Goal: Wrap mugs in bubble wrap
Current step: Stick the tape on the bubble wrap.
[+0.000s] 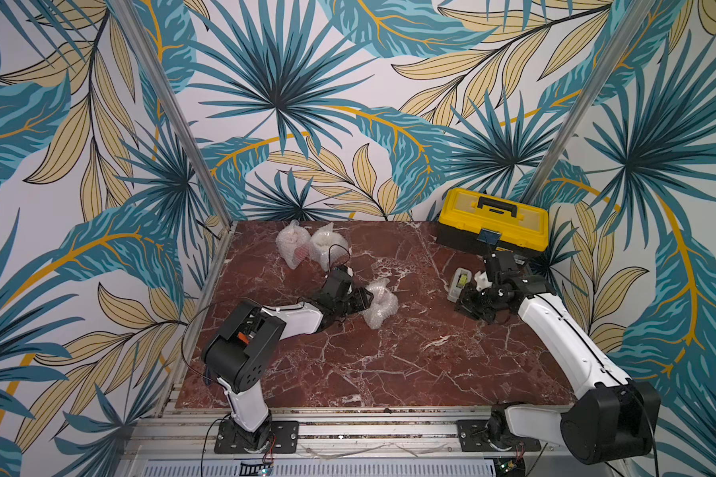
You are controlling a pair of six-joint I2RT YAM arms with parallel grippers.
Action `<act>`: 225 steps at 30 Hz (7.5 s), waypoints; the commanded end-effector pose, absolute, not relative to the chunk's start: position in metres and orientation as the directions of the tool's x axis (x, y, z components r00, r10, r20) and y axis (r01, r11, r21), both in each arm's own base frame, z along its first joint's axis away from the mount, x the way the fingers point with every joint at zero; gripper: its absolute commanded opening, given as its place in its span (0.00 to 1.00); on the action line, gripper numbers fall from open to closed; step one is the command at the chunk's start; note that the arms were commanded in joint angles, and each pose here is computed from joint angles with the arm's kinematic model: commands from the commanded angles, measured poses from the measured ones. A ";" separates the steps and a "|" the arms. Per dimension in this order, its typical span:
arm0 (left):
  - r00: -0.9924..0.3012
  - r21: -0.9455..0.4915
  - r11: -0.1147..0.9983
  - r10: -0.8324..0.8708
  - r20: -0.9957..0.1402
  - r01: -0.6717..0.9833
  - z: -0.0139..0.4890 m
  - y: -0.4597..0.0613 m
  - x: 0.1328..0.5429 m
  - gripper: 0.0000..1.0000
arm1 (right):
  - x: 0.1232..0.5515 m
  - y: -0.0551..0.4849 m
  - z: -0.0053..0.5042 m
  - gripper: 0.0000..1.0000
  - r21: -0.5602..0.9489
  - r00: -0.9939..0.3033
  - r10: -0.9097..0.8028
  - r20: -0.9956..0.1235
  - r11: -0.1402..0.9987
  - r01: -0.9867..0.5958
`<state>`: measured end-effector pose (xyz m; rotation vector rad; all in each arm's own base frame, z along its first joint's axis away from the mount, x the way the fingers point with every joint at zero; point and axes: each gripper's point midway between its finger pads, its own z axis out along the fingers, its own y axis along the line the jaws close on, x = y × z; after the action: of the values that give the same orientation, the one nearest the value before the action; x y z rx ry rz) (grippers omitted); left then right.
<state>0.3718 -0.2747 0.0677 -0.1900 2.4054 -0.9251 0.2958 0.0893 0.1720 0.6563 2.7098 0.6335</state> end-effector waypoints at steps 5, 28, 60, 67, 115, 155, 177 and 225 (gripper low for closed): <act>-0.927 -0.535 0.845 -0.202 -0.317 -0.002 0.005 -0.261 0.332 0.54 | 0.338 0.186 0.216 0.00 0.665 -0.926 0.354 -0.132 0.724 0.183; -0.930 -0.541 0.841 -0.205 -0.306 -0.007 0.005 -0.266 0.331 0.54 | 0.350 0.285 0.160 0.00 0.603 -0.982 0.169 -0.082 0.793 0.086; -0.931 -0.539 0.842 -0.215 -0.295 -0.024 0.001 -0.264 0.330 0.54 | 0.300 0.237 0.045 0.00 0.391 -0.995 0.100 -0.009 0.916 0.088; -0.931 -0.541 0.841 -0.217 -0.293 -0.026 0.001 -0.265 0.330 0.54 | 0.313 0.249 0.087 0.23 0.464 -0.991 0.101 -0.090 0.885 0.048; -0.934 -0.555 0.832 -0.208 -0.291 -0.013 0.004 -0.271 0.334 0.54 | 0.357 0.220 0.135 0.60 0.379 -0.905 0.171 -0.389 0.925 0.012; -0.935 -0.552 0.834 -0.212 -0.285 -0.021 0.002 -0.270 0.331 0.53 | 0.432 0.273 0.134 0.00 0.399 -0.886 0.073 -0.458 0.907 -0.131; -0.934 -0.552 0.833 -0.211 -0.288 -0.018 0.003 -0.270 0.332 0.53 | 0.425 0.261 0.038 0.00 0.276 -0.969 0.087 -0.230 0.961 0.020; -0.937 -0.542 0.839 -0.213 -0.276 -0.031 -0.004 -0.269 0.331 0.53 | 0.308 0.228 0.011 0.00 0.415 -0.977 0.211 -0.025 0.891 0.182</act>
<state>0.3709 -0.2900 0.0638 -0.1524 2.4260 -0.9610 0.3503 0.2699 0.0878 0.1573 2.6932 0.9840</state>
